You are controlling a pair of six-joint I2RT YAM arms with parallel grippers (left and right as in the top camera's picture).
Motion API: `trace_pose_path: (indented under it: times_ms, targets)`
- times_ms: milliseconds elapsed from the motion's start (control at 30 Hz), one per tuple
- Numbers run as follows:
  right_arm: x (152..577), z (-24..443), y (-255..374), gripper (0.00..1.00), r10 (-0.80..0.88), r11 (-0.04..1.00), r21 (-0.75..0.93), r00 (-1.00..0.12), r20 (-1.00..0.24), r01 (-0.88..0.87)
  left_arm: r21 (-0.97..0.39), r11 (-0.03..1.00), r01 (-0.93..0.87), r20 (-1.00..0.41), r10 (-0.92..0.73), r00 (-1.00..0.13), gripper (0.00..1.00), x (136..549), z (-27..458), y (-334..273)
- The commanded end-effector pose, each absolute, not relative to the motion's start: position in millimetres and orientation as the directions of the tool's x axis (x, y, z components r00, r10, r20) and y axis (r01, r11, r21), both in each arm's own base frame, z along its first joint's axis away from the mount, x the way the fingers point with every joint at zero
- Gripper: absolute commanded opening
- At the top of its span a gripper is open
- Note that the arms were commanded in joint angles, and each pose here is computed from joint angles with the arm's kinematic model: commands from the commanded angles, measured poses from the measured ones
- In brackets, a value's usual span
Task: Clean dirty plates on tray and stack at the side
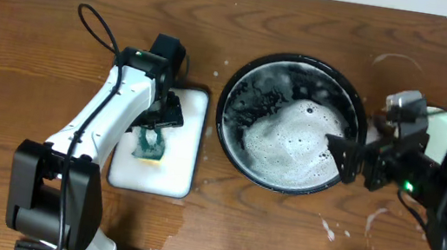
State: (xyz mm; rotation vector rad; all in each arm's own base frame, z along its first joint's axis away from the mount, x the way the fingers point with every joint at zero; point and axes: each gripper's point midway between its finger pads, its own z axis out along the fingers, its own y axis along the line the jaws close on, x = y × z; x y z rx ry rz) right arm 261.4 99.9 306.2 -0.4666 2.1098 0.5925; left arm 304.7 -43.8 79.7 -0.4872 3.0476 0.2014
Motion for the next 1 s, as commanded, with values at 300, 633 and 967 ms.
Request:
trace_pose_path:
  times_ms: [300,633,967]
  targets:
    - [227.6,262.0,91.4,0.99,-0.261,0.836,-0.034,-0.343,-0.902,-0.547,0.123,0.942,-0.313,-0.074,-0.305,-0.949,0.82,304.9,82.4,-42.6]
    - [218.2,234.7,86.9,0.99,-0.251,0.848,-0.119,-0.195,-0.948,-0.517,0.123,0.942,-0.313,-0.074,-0.305,-0.949,0.82,304.9,82.4,-42.6]
    - [217.1,199.0,84.8,0.99,-0.234,0.856,-0.21,0.008,-0.972,-0.472,0.123,0.942,-0.313,-0.074,-0.305,-0.949,0.82,304.9,82.4,-42.6]
